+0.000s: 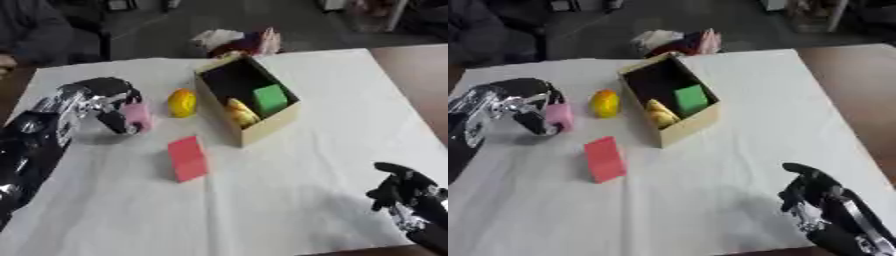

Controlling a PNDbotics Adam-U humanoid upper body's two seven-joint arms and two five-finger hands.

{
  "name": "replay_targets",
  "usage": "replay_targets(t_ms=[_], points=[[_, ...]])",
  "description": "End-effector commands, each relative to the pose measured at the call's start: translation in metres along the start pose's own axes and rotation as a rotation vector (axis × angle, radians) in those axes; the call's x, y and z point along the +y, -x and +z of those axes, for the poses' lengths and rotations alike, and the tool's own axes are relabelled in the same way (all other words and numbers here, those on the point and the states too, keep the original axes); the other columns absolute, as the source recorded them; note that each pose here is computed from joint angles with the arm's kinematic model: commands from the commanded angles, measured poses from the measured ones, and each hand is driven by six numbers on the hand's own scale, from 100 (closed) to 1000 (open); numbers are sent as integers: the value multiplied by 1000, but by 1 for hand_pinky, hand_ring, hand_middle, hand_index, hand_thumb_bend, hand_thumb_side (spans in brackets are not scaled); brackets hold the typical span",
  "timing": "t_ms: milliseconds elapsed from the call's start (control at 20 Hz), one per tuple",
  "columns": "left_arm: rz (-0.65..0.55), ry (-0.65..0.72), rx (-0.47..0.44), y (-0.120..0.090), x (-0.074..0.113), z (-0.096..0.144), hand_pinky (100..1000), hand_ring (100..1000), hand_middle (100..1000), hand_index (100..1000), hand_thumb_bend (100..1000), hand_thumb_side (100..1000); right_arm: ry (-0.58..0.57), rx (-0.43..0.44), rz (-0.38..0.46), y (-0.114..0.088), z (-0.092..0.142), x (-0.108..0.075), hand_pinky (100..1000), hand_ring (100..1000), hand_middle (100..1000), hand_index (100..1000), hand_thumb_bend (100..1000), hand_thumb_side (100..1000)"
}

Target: Pick up objects on the table and place them in the box.

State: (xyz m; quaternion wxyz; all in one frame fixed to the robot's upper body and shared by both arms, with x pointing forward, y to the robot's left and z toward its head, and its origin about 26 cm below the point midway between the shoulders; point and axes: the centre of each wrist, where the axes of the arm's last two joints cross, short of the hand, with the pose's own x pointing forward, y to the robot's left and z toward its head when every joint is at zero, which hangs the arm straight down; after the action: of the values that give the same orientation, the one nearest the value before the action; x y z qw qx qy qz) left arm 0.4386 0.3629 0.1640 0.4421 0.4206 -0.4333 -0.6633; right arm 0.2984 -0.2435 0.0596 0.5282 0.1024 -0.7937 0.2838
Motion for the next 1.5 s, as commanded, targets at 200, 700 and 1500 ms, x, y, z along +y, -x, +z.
replay_targets(t_ms=[200,700,1500], points=[[-54,-247,-78,-2,71,23,625,478,471,691,189,313,-1,-5,22,-4,0,-5,700,467,485,855,100,351],[-68,-409,-210,-53,107,1,650,505,493,719,178,287,-29,-21,7,-5,-5,0,700,467,485,855,100,355],[-54,-376,-200,-97,70,-47,700,600,620,846,286,322,-43,-39,-9,-8,-11,3,700,467,485,854,100,360]])
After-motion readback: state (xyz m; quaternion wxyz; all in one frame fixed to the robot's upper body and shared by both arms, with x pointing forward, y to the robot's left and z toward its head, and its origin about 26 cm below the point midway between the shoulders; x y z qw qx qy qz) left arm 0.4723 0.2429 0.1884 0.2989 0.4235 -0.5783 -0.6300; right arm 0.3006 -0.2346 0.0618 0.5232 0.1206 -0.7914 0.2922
